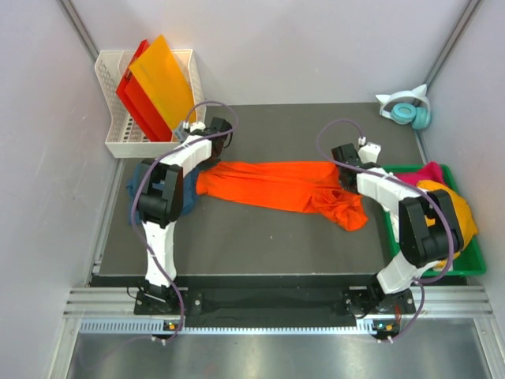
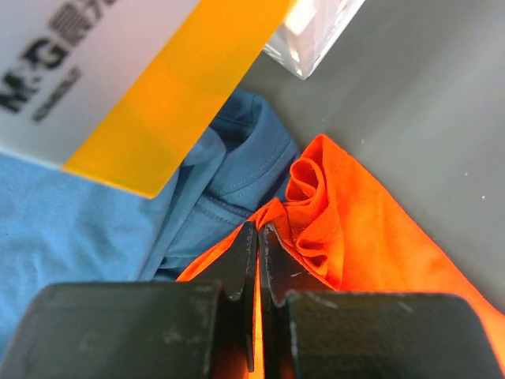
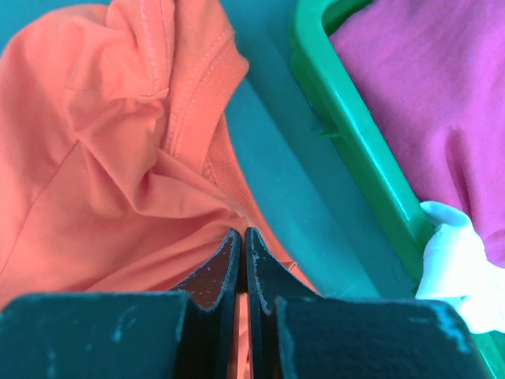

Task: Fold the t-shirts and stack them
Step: Fold the tshirt

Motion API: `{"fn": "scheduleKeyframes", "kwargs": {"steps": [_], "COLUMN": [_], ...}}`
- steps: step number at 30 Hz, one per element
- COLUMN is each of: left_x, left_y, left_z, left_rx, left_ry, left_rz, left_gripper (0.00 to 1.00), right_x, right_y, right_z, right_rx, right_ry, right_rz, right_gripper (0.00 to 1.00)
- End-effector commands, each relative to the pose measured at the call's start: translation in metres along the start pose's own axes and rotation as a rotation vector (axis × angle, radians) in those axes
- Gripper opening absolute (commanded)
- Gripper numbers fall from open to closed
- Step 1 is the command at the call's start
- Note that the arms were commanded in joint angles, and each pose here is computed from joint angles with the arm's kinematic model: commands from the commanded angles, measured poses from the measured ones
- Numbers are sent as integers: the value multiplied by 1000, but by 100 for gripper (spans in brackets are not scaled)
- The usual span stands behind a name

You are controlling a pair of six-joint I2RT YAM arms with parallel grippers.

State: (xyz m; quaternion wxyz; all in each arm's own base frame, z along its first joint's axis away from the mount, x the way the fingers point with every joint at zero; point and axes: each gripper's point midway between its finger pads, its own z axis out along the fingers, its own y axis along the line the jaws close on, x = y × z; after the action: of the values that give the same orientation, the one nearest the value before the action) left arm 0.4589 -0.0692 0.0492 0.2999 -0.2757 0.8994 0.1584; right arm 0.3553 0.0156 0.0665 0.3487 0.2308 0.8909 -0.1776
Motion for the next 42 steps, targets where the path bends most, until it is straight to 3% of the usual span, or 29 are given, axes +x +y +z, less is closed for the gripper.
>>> {"fn": "scheduleKeyframes", "kwargs": {"steps": [1,4,6,7,8,11,12,15,20,28,42], "left_x": [-13,-14,-18,-19,-22,-32,-37,-43,-24,64,112], "left_y": [2,3,4,4,3,5,9,13,15,7,-4], "left_z": [3,1,-5,-8,-12,-31,-40,-59,-83,-88,-50], "left_rx": [-23,-18,-8,1,13,63,80,115,179,251,195], "left_ry": [-30,-27,-33,-34,-40,-69,-81,-102,-76,32,171], "left_rz": [-7,-10,-19,-21,-30,-66,-81,-99,-82,35,87], "left_gripper": [0,10,25,35,52,76,86,99,99,92,89], "right_x": [-17,-18,-28,-33,-43,-65,-80,-93,-82,6,-12], "right_y": [2,5,9,15,15,22,23,24,22,15,11], "right_z": [6,6,0,-6,-16,-40,-50,-72,-102,-102,-98], "right_rx": [1,-11,-45,-77,-101,-143,-146,-168,-235,-275,-252], "right_ry": [-35,-31,-55,-73,-102,-157,-186,-215,-217,-103,-123], "right_rz": [40,32,48,51,67,58,72,67,53,3,58], "right_gripper": [0,0,3,8,21,46,50,61,62,60,60]}}
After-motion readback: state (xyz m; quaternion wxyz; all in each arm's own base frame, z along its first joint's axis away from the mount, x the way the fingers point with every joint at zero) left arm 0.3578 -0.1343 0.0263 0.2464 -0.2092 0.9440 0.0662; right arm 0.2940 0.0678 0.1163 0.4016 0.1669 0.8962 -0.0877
